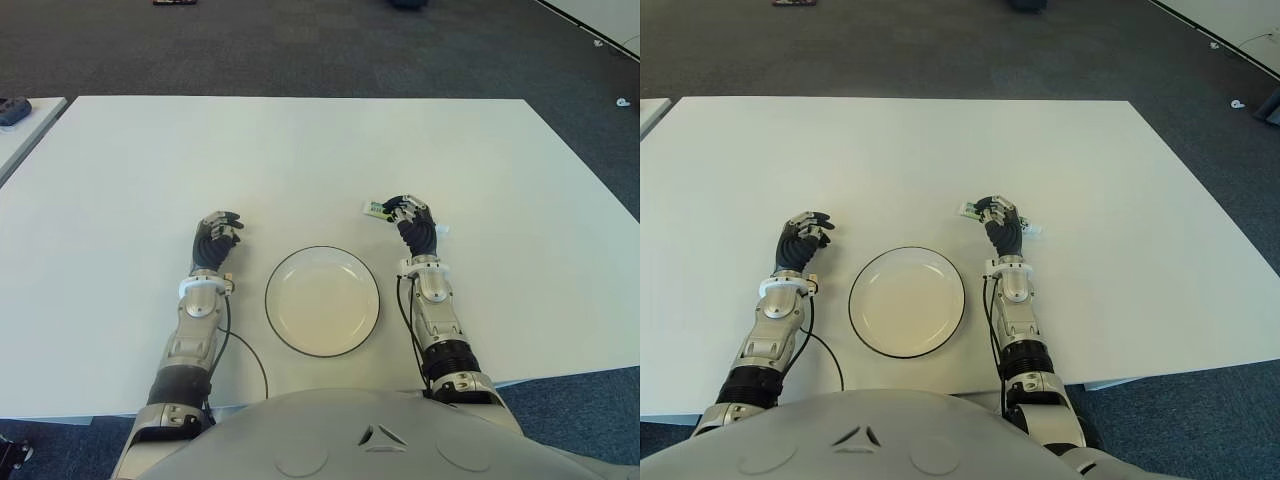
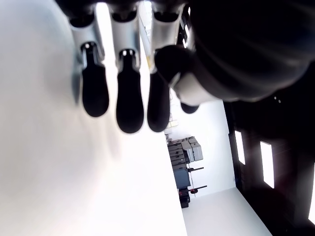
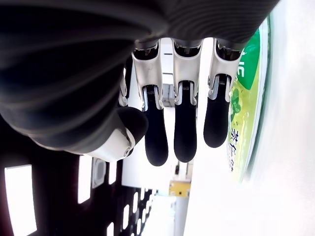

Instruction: Put the toothpaste on the table into the plate.

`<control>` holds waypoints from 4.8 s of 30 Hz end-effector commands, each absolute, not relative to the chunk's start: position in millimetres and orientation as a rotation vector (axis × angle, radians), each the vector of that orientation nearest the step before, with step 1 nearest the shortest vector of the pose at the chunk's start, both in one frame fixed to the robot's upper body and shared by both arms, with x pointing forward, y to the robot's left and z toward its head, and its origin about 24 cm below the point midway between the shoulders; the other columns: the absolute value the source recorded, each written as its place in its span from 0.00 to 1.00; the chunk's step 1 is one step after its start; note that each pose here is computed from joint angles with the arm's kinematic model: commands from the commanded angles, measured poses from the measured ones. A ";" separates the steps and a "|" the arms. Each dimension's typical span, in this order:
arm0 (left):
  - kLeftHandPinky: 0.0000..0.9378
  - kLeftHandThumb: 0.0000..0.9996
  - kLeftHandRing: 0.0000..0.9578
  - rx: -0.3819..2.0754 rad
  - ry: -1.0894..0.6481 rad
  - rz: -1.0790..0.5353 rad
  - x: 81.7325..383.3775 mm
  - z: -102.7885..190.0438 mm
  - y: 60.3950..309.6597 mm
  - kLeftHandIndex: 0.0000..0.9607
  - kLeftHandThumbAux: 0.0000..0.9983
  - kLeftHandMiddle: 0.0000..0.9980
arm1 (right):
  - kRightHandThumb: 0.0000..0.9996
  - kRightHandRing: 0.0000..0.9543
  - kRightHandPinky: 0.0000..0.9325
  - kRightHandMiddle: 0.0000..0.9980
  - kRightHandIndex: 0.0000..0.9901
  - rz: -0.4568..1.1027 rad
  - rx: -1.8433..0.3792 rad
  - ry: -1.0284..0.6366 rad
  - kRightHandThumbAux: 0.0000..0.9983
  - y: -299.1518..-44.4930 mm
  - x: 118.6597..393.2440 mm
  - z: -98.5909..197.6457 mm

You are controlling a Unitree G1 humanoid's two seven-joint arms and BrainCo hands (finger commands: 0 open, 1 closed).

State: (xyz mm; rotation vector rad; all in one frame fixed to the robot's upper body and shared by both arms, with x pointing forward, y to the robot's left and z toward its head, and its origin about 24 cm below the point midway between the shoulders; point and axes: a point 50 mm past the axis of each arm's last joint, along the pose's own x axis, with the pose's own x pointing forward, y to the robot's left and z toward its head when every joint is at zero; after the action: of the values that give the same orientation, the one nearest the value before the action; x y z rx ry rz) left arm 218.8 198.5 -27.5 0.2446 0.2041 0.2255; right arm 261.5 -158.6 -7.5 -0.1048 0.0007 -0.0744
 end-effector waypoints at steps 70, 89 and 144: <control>0.62 0.83 0.65 0.223 0.225 0.230 215.6 -38.4 176.0 0.42 0.68 0.49 | 0.57 0.00 0.00 0.00 0.00 0.405 -1.404 -0.001 0.25 -211.8 350.5 121.2; 0.63 0.83 0.65 0.229 0.217 0.240 213.9 -37.8 179.0 0.42 0.68 0.49 | 0.53 0.00 0.00 0.00 0.00 0.542 -1.611 0.079 0.14 -221.0 360.9 88.0; 0.62 0.83 0.66 0.206 0.210 0.267 208.8 -34.3 182.4 0.41 0.68 0.50 | 0.53 0.00 0.00 0.00 0.00 0.852 -1.735 0.267 0.13 -197.0 319.8 -21.4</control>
State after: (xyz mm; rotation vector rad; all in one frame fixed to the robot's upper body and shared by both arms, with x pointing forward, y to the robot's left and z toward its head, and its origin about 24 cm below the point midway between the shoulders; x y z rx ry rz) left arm 212.8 181.4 -31.0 0.2179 0.1865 0.2481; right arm 341.6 -203.6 10.4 -1.7517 0.1909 0.7351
